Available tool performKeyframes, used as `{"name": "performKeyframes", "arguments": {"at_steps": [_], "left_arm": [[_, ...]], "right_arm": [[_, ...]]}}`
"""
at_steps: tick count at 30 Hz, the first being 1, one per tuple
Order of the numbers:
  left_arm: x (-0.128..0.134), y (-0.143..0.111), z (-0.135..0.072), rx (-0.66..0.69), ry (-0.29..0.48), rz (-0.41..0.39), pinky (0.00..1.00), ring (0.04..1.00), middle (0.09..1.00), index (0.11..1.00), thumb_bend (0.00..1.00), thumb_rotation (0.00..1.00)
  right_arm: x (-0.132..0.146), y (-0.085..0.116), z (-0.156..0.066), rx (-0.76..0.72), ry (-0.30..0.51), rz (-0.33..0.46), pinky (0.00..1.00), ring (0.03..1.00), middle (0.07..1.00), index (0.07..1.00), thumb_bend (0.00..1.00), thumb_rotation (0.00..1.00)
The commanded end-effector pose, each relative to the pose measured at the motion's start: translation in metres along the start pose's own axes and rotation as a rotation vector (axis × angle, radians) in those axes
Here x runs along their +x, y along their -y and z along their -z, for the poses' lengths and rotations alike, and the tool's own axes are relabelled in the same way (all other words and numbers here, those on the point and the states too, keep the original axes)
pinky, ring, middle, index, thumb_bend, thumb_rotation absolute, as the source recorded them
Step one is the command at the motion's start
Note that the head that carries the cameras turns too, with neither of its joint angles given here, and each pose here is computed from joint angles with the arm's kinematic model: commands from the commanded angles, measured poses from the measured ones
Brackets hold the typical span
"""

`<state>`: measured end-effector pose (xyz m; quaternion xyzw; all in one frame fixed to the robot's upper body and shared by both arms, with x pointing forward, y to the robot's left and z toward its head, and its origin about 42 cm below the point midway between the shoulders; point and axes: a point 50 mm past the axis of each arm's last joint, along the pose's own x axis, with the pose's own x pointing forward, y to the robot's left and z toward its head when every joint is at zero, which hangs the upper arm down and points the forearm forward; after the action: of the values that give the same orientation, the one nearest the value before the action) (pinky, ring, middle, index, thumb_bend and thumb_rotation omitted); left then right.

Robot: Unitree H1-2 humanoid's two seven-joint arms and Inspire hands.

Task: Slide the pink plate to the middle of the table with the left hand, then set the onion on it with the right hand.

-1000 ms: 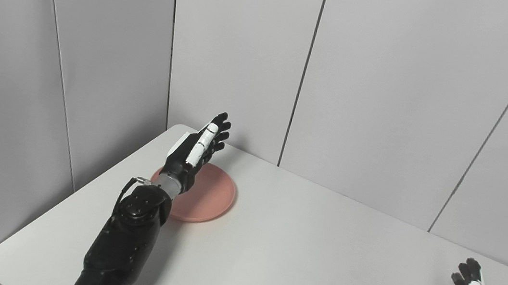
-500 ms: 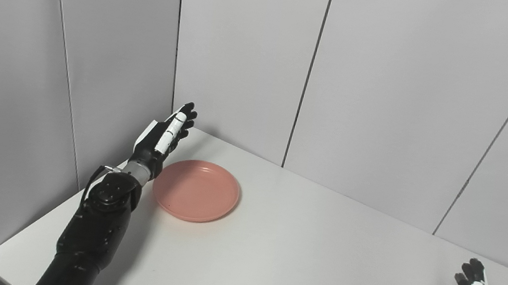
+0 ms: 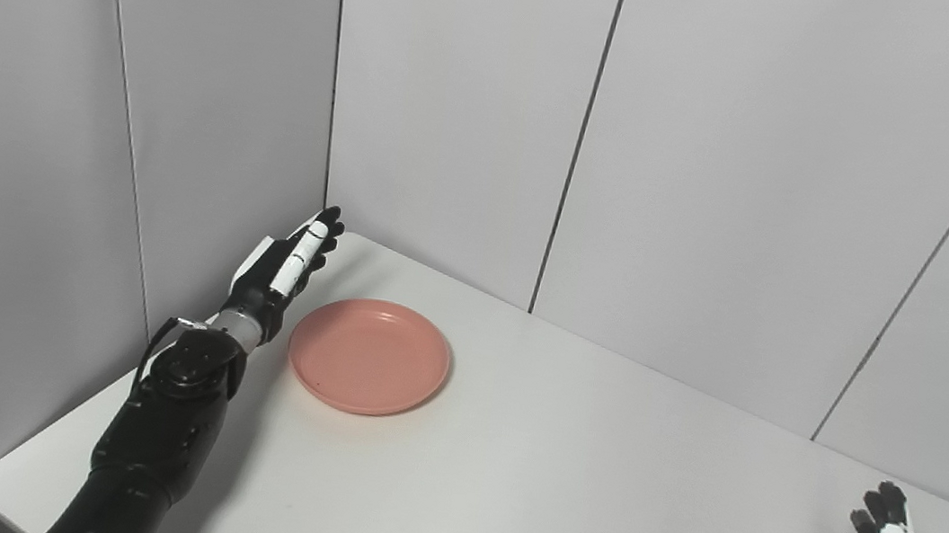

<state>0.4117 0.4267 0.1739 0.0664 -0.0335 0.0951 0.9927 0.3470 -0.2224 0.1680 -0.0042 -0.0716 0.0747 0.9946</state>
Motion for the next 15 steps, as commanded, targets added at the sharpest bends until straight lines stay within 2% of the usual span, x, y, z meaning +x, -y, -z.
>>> {"name": "performKeyframes", "arguments": {"at_steps": [1,15], "left_arm": [[0.017,-0.011,-0.034,0.033,0.115,-0.018,1.0,0.973,0.952,0.93,0.65,1.0],[0.018,-0.015,-0.015,0.03,0.096,-0.047,1.0,0.946,0.94,0.921,0.64,1.0]], "right_arm": [[0.009,-0.003,-0.023,-0.012,0.082,-0.004,1.0,1.0,1.0,1.0,0.08,1.0],[0.008,-0.003,-0.026,-0.008,0.077,0.007,1.0,1.0,1.0,1.0,0.08,1.0]]}}
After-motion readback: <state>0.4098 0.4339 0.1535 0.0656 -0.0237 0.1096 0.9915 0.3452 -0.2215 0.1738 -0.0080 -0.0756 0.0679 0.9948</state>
